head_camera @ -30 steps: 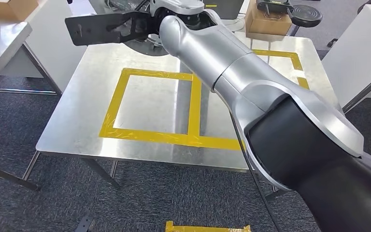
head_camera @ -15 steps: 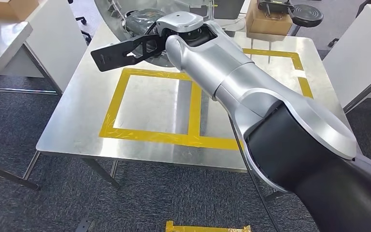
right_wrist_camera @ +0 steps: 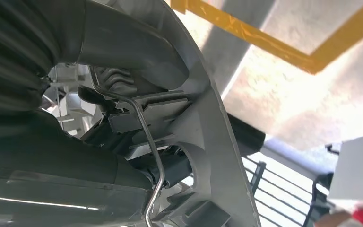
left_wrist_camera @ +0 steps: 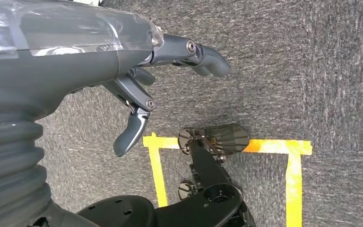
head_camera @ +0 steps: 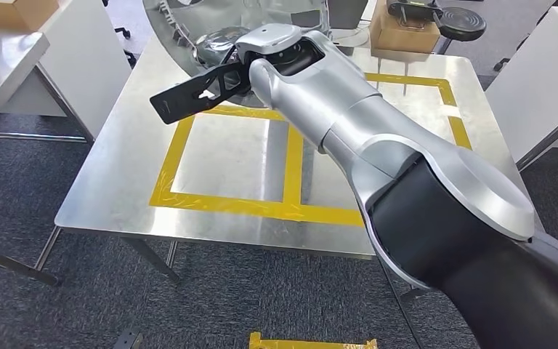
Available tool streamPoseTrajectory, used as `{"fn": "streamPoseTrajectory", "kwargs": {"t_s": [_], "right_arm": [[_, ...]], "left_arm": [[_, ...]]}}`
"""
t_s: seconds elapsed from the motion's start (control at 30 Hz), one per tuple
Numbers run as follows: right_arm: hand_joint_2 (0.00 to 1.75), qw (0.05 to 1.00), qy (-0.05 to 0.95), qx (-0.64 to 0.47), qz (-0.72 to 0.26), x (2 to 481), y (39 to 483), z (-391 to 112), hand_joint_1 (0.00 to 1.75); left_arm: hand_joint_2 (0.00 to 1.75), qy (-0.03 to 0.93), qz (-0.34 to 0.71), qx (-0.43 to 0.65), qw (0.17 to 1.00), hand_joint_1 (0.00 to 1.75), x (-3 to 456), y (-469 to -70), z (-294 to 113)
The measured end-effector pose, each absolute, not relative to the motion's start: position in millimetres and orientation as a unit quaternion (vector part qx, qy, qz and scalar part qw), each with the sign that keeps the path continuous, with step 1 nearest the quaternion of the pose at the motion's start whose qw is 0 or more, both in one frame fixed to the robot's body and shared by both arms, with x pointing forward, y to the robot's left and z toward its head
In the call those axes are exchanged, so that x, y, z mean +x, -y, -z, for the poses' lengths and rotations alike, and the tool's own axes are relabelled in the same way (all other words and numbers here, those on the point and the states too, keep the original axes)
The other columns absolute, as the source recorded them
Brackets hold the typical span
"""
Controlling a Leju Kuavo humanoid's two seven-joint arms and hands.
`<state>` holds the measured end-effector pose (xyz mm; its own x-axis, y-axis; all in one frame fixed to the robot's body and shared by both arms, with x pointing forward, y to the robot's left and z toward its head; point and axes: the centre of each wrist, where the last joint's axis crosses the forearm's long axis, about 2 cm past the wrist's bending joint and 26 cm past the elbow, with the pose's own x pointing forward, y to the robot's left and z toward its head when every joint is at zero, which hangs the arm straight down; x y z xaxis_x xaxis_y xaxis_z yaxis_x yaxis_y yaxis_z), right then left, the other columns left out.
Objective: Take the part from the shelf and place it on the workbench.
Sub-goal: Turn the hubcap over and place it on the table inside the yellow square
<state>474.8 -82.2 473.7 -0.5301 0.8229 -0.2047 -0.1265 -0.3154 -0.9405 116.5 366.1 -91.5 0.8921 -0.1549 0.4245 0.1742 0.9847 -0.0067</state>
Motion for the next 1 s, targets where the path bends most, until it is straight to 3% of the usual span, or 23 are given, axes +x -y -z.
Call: {"fn": "streamPoseTrajectory", "kwargs": {"t_s": [0.3,1.0], "right_arm": [[1.75,0.358,0.415,-0.388,-0.741,482,100,-468,1.75],[1.75,0.401,0.369,-0.425,-0.723,494,131,-450,1.75]], "left_arm": [[1.75,0.209,0.090,-0.015,0.974,0.00,115,-370,92],[1.75,0.202,0.098,-0.007,0.975,0.00,115,-371,91]]}}
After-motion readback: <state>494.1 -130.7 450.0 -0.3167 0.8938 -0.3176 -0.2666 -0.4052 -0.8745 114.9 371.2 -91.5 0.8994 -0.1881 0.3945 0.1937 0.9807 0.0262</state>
